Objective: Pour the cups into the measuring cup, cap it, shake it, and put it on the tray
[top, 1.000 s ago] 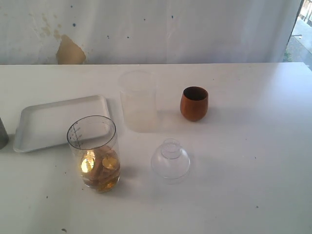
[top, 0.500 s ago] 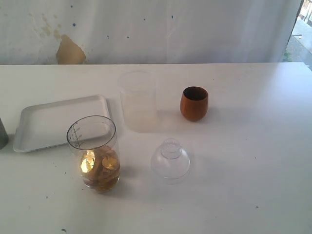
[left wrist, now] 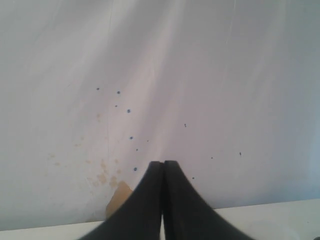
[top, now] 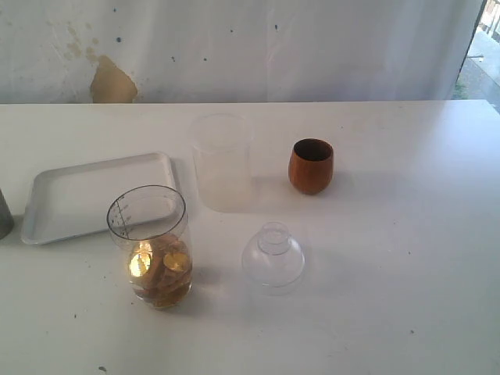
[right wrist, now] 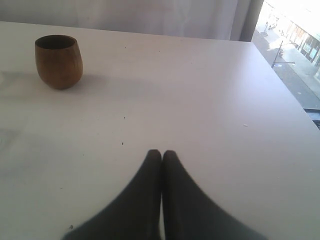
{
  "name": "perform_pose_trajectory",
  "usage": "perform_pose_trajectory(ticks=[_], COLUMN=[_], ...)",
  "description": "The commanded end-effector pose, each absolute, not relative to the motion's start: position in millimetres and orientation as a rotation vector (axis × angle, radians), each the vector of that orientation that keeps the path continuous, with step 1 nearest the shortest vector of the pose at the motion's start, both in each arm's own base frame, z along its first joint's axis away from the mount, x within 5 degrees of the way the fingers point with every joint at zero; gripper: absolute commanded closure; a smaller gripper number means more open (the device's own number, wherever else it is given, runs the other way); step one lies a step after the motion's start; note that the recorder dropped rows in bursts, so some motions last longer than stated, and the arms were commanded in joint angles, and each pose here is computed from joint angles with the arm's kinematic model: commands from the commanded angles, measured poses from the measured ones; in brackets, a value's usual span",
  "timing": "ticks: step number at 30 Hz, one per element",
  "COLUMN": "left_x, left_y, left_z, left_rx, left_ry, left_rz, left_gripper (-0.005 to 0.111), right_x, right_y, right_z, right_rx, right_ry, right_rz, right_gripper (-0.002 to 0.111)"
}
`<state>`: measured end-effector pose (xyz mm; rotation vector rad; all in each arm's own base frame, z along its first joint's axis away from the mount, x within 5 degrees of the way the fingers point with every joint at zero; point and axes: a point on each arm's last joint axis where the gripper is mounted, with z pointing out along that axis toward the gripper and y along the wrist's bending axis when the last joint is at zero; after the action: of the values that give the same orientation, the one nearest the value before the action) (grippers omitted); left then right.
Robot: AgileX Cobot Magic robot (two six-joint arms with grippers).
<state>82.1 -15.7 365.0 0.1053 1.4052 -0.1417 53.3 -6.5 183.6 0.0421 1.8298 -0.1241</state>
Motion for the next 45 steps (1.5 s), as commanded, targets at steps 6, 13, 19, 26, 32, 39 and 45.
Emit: perform_pose_trajectory(ticks=[6, 13, 19, 26, 32, 39, 45], left_x=[81, 82, 80, 60, 46, 45, 53], left_y=[-16, -16, -11, 9, 10, 9, 11], left_z=[365, 363, 362, 352, 318, 252, 207], left_rx=[0.106, 0.105, -0.390, -0.944, -1.066, -1.373, -1.520], left_ry=[1.403, 1.409, 1.169, 0.738, 0.662, 0.854, 0.951], left_rz=[-0.149, -0.150, -0.782, -1.325, -1.422, -1.289, -1.202], left_gripper=[0.107, 0.107, 0.107, 0.107, 0.107, 0.107, 0.107], right_x=[53, 53, 53, 53, 53, 53, 53], right_y=[-7, -7, -7, -7, -7, -7, -7], right_z=[182, 182, 182, 182, 182, 182, 182], right_rx=[0.052, 0.052, 0.052, 0.052, 0.052, 0.052, 0.052], right_ry=[1.827, 1.827, 1.827, 1.827, 1.827, 1.827, 1.827], right_rz=[-0.125, -0.125, -0.125, -0.125, -0.125, -0.125, -0.125], right_gripper=[0.108, 0.108, 0.108, 0.108, 0.108, 0.108, 0.108])
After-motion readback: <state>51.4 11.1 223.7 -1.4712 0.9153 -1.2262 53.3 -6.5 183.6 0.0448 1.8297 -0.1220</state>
